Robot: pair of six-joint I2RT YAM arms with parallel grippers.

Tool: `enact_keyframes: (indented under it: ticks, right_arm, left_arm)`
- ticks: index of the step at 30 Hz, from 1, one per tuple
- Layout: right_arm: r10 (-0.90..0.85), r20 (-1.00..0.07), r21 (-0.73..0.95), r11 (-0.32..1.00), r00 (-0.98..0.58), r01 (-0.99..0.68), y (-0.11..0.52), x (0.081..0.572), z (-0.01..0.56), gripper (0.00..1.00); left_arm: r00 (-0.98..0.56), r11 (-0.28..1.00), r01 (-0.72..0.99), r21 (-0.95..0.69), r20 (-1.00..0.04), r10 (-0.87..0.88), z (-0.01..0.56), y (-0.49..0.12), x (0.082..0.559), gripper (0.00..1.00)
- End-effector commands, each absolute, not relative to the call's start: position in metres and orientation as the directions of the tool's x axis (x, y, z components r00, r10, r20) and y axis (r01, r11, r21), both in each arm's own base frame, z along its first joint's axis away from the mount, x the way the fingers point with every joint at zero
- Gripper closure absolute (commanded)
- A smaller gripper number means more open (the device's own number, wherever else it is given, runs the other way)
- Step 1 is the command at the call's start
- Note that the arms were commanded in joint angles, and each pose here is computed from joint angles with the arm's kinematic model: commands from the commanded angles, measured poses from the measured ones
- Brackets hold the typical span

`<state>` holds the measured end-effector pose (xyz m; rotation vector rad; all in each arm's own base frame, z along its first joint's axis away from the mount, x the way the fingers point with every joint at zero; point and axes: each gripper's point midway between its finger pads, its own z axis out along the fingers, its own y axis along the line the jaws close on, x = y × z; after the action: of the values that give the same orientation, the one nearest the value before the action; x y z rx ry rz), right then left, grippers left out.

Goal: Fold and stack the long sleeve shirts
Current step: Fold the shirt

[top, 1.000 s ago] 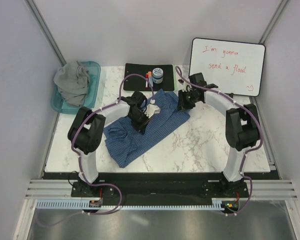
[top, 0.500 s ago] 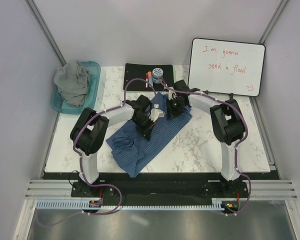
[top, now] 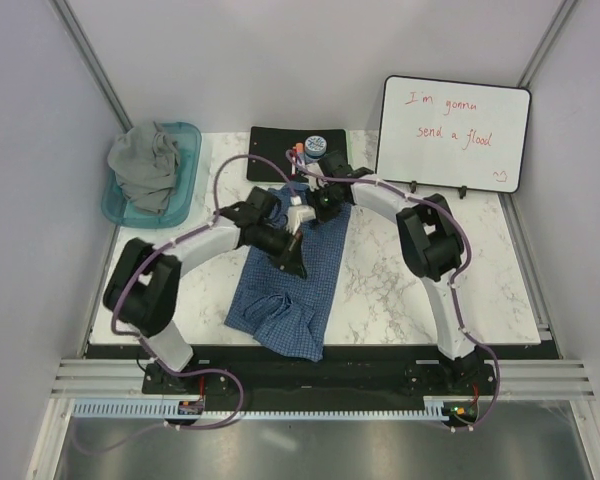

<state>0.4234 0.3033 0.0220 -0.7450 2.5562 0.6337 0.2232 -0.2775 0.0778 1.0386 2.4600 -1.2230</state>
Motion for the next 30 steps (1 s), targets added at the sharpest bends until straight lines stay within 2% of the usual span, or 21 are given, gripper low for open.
enact_keyframes:
  ticks: [1, 3, 4, 7, 10, 11, 12, 13, 14, 16, 17, 21, 25, 26, 30]
  right_arm:
    - [-0.505, -0.532, 0.26, 0.666, -0.679, -0.699, 0.33, 0.43, 0.005, 0.82]
    - [-0.526, -0.567, 0.246, 0.627, -0.634, -0.739, 0.337, 0.435, 0.014, 0.8]
    - [-0.532, -0.582, 0.256, 0.598, -0.615, -0.759, 0.342, 0.433, 0.02, 0.8]
    - [-0.538, -0.637, 0.217, 0.562, -0.552, -0.798, 0.343, 0.435, 0.056, 0.75]
    - [-0.525, -0.688, 0.186, 0.539, -0.501, -0.821, 0.341, 0.429, 0.106, 0.66]
    - [-0.522, -0.687, 0.206, 0.526, -0.505, -0.825, 0.339, 0.42, 0.117, 0.6]
    - [-0.512, -0.702, 0.207, 0.519, -0.495, -0.83, 0.336, 0.412, 0.136, 0.57]
    - [-0.509, -0.687, 0.238, 0.517, -0.518, -0.823, 0.334, 0.401, 0.141, 0.55]
    - [-0.505, -0.682, 0.271, 0.497, -0.528, -0.824, 0.334, 0.39, 0.146, 0.53]
    - [-0.505, -0.652, 0.326, 0.487, -0.566, -0.81, 0.328, 0.367, 0.152, 0.52]
    - [-0.495, -0.641, 0.357, 0.485, -0.587, -0.798, 0.327, 0.357, 0.157, 0.53]
    - [-0.506, -0.553, 0.494, 0.441, -0.662, -0.749, 0.329, 0.312, 0.135, 0.56]
    - [-0.547, -0.52, 0.507, 0.422, -0.657, -0.752, 0.339, 0.291, 0.112, 0.59]
    - [-0.558, -0.506, 0.513, 0.418, -0.657, -0.75, 0.341, 0.287, 0.106, 0.6]
    - [-0.603, -0.486, 0.515, 0.387, -0.633, -0.765, 0.354, 0.276, 0.09, 0.62]
  left_arm:
    - [-0.703, 0.326, 0.71, -0.624, -0.653, 0.282, 0.173, -0.269, 0.257, 0.73]
    - [-0.711, 0.346, 0.698, -0.626, -0.662, 0.237, 0.185, -0.256, 0.258, 0.66]
    - [-0.72, 0.371, 0.683, -0.629, -0.664, 0.201, 0.188, -0.244, 0.264, 0.57]
    - [-0.723, 0.411, 0.666, -0.622, -0.674, 0.151, 0.188, -0.219, 0.264, 0.41]
    - [-0.648, 0.449, 0.732, -0.513, -0.727, 0.226, 0.176, -0.196, 0.257, 0.26]
    - [-0.542, 0.457, 0.805, -0.379, -0.783, 0.306, 0.176, -0.186, 0.261, 0.23]
    - [-0.495, 0.451, 0.834, -0.318, -0.792, 0.357, 0.173, -0.18, 0.259, 0.21]
    - [-0.498, 0.434, 0.845, -0.313, -0.757, 0.422, 0.165, -0.172, 0.244, 0.21]
    - [-0.368, 0.383, 0.907, -0.177, -0.775, 0.514, 0.164, -0.163, 0.248, 0.22]
    - [-0.313, 0.31, 0.939, -0.146, -0.735, 0.602, 0.156, -0.151, 0.227, 0.22]
    - [-0.208, 0.241, 0.969, -0.061, -0.73, 0.651, 0.152, -0.144, 0.223, 0.22]
    - [-0.071, 0.108, 0.994, 0.014, -0.665, 0.743, 0.131, -0.132, 0.197, 0.21]
    - [0.073, -0.051, 0.997, 0.052, -0.626, 0.776, 0.119, -0.144, 0.17, 0.18]
    - [0.074, -0.058, 0.997, 0.046, -0.597, 0.799, 0.109, -0.141, 0.165, 0.17]
    - [0.12, -0.055, 0.99, 0.126, -0.603, 0.788, 0.102, -0.156, 0.179, 0.16]
